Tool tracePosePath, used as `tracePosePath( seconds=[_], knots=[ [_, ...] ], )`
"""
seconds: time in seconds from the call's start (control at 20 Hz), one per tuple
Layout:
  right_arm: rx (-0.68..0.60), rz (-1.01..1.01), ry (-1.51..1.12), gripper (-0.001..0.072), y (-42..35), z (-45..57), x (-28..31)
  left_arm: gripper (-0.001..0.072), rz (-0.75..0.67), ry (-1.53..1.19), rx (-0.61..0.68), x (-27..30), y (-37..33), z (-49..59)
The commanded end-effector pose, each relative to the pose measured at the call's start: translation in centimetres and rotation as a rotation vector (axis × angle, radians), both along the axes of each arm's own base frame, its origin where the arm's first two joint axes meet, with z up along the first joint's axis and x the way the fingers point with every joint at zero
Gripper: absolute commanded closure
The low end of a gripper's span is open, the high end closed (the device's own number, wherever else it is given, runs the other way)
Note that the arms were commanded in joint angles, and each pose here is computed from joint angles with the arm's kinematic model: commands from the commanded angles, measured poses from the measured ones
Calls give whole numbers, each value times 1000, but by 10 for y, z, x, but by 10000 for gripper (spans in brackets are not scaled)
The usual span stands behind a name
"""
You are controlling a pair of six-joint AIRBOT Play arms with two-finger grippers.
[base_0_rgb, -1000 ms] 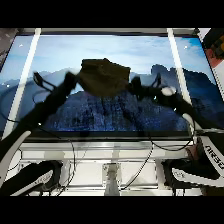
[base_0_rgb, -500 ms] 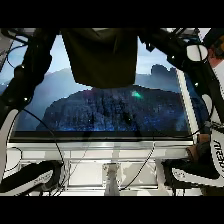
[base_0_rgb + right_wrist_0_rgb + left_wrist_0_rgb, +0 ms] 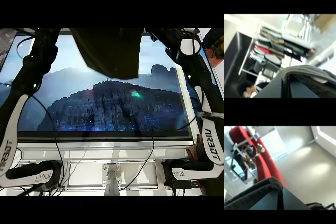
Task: Fold the clothes and pants, and hang the long-sleeved shirts on hangers.
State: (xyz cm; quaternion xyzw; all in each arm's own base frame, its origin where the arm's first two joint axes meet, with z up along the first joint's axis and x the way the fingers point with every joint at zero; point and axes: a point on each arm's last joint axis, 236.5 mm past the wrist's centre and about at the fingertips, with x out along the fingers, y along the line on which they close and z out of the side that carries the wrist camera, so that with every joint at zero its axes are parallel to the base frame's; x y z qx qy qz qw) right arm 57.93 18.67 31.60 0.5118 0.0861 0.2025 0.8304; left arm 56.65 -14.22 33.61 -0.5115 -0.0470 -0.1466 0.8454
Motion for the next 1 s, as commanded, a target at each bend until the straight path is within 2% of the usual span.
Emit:
tracePosePath(
  seconds=[0.0, 0.25, 0.45, 0.55, 0.75, 0.95],
  knots=[
    [10, -19, -62, 680, -2, 20, 24, 698, -13, 16, -13, 27, -4, 1],
    [-36, 81, -30, 679, 5, 2, 42, 697, -24, 128, 248, 37, -14, -35],
    [-192, 260, 153, 681, 10, -72, 31, 698, -43, 423, 454, 39, 3, -124],
    [-258, 321, 247, 683, 12, -107, 19, 698, -82, 535, 615, 29, 10, -164],
    [-326, 443, 388, 683, 32, -156, -19, 698, -178, 730, 774, -19, 19, -231],
    [-385, 456, 506, 684, 38, -197, -83, 698, -220, 823, 819, -89, 34, -272]
  ],
)
